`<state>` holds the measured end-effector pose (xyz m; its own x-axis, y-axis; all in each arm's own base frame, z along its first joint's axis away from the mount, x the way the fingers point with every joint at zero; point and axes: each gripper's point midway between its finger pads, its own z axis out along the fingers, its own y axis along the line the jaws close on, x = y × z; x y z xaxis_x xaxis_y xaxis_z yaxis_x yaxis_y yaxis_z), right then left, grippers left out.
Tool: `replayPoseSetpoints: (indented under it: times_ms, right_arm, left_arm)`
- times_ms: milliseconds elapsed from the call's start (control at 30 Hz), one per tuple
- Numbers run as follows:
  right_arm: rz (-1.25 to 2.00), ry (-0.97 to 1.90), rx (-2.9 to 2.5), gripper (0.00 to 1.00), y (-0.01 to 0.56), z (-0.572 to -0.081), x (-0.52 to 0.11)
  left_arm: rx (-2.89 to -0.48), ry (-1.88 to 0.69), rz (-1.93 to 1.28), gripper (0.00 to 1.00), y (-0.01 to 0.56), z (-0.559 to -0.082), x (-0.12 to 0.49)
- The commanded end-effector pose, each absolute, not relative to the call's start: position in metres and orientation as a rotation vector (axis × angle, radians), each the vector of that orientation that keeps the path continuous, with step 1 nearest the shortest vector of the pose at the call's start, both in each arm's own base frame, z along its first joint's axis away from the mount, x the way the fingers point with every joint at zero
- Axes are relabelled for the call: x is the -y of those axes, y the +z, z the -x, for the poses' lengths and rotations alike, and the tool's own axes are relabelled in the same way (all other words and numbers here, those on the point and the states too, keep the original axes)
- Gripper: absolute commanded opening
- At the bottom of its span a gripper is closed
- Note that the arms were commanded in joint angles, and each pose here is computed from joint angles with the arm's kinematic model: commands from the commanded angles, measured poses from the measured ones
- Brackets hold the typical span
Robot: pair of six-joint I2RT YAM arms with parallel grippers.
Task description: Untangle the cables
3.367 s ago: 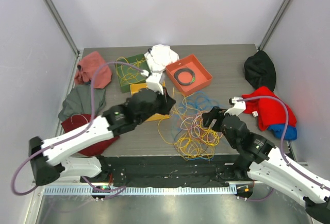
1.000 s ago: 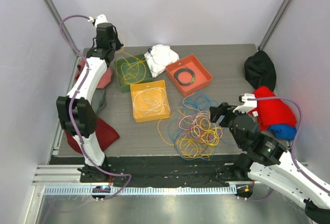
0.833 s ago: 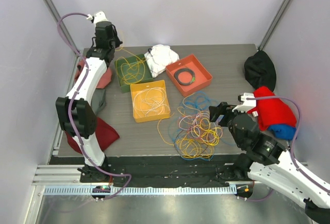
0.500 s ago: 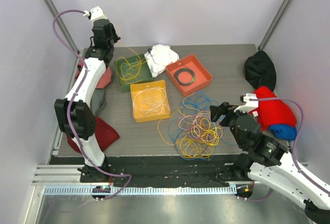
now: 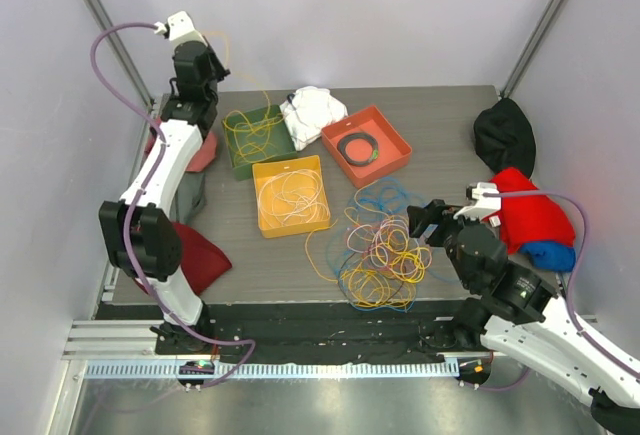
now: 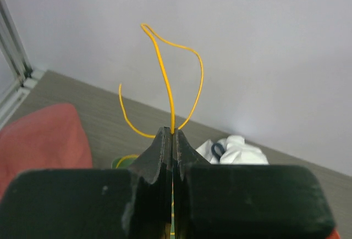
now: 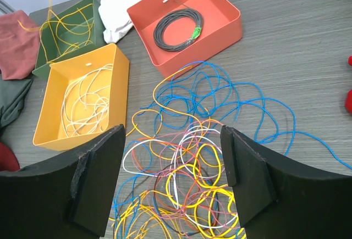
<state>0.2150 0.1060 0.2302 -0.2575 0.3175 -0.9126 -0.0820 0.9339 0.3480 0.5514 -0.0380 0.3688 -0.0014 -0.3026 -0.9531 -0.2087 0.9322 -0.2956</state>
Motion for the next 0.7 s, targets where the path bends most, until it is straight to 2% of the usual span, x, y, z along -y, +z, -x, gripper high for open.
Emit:
replayPoseSetpoints:
  times_ms: [0, 367, 667]
  right_arm:
    - [-0.210, 0.401, -1.752, 0.78, 0.240, -0.216, -0.103]
    - [-0.201, 0.392, -1.776, 0.78, 0.231, -0.219, -0.108]
    - [-0.199, 0.404, -1.776, 0.78, 0.228, -0.219, -0.110]
  left_arm:
    - [-1.611, -0.152, 0.436, 0.00, 0.333, -0.555, 0.048]
    - [-1.798, -0.156, 0.374, 0.00, 0.234, -0.536, 0.084]
    - [-1.942, -0.344, 0.309, 0.00, 0.206, -0.508, 0.120]
